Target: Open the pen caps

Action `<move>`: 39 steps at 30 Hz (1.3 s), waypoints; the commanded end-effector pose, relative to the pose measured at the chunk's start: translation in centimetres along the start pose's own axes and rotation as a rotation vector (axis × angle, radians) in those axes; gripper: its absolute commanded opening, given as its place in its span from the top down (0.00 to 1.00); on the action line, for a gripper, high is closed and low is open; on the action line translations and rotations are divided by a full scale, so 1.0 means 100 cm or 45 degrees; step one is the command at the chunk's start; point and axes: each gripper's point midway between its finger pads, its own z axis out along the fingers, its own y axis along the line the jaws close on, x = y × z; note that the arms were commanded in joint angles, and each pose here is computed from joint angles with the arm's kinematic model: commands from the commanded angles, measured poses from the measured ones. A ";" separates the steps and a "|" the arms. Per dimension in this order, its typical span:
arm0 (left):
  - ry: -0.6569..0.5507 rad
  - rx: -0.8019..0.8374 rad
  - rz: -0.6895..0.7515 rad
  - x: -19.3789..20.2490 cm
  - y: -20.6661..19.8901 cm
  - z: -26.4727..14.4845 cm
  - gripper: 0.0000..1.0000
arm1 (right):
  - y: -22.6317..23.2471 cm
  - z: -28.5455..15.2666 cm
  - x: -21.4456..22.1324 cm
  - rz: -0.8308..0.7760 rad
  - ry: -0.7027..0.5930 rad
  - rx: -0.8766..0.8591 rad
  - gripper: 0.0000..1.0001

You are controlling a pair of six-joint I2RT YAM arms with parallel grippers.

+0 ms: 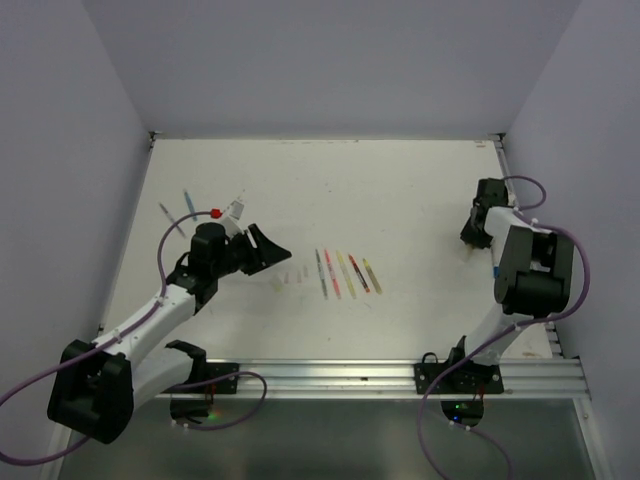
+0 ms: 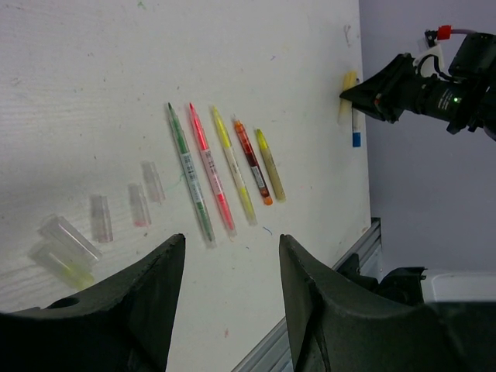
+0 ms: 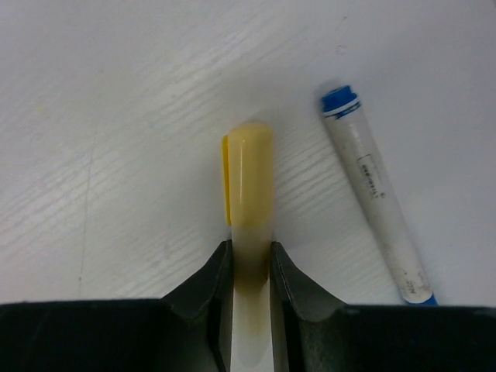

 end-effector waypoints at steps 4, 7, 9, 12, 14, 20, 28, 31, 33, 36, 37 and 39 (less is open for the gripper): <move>-0.034 0.066 0.024 -0.005 -0.012 -0.003 0.45 | 0.070 -0.036 -0.001 -0.243 -0.104 -0.228 1.00; -0.069 0.064 0.014 -0.011 -0.015 -0.003 0.45 | 0.110 -0.059 0.002 -0.361 -0.172 -0.362 1.00; -0.087 0.066 -0.002 -0.015 -0.017 -0.003 0.45 | 0.141 -0.084 0.011 -0.419 -0.187 -0.523 1.00; -0.094 0.056 -0.040 -0.019 -0.018 0.000 0.45 | 0.165 -0.116 0.024 -0.489 -0.211 -0.673 1.00; -0.092 0.054 -0.065 -0.023 -0.020 0.004 0.43 | 0.187 -0.141 0.045 -0.568 -0.178 -0.868 1.00; -0.068 0.165 -0.103 -0.031 -0.042 0.012 0.42 | 0.242 -0.211 0.119 -0.745 0.039 -1.396 1.00; -0.040 0.146 -0.199 -0.043 -0.048 0.027 0.37 | 0.283 -0.259 0.199 -0.955 0.098 -1.594 1.00; -0.002 0.146 -0.218 -0.042 -0.051 0.035 0.36 | 0.291 -0.269 0.212 -0.988 0.071 -1.609 1.00; 0.028 0.115 -0.231 -0.035 -0.047 0.039 0.36 | 0.296 -0.274 0.216 -1.011 0.053 -1.604 1.00; 0.027 0.102 -0.242 -0.034 -0.044 0.041 0.36 | 0.301 -0.278 0.229 -1.075 0.037 -1.570 1.00; 0.032 0.101 -0.238 -0.032 -0.045 0.041 0.36 | 0.303 -0.275 0.226 -1.077 0.005 -1.532 1.00; 0.037 0.069 -0.235 -0.030 -0.041 0.042 0.36 | 0.305 -0.277 0.230 -1.086 -0.020 -1.516 1.00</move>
